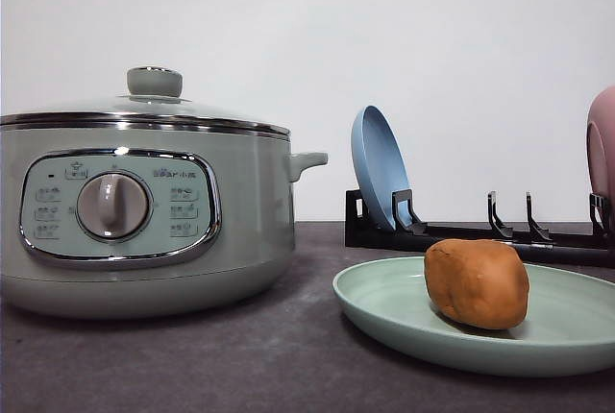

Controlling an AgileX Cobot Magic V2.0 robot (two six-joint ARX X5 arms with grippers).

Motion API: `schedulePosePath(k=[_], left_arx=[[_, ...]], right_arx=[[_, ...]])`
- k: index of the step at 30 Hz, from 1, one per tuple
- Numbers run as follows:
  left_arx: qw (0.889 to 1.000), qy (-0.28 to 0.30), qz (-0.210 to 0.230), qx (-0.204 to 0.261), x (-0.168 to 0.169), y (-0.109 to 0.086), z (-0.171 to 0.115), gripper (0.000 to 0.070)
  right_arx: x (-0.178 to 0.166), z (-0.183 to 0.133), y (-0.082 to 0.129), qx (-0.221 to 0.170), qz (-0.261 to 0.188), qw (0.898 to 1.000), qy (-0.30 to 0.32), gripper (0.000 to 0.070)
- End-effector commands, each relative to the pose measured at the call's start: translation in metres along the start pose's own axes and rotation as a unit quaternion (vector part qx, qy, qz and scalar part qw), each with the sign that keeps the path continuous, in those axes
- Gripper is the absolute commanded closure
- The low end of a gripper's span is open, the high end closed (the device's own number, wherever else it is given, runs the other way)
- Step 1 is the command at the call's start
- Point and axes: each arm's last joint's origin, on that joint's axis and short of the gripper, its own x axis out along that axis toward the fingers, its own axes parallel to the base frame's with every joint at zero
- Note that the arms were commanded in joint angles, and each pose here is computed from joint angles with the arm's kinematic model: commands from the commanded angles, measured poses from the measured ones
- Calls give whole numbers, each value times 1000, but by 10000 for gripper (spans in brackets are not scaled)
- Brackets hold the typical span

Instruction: Transfer potato from steamer to green plate

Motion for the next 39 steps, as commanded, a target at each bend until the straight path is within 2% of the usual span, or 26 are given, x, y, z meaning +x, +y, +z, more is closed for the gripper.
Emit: schedulePosePath(k=[1, 39], left_arx=[[1000, 13, -1, -2, 2, -1, -7, 700], [1000, 13, -1, -2, 2, -1, -7, 700]], right_arx=[[0, -2, 0, 7, 1, 1000, 2, 700], [0, -2, 0, 7, 1, 1000, 2, 700]])
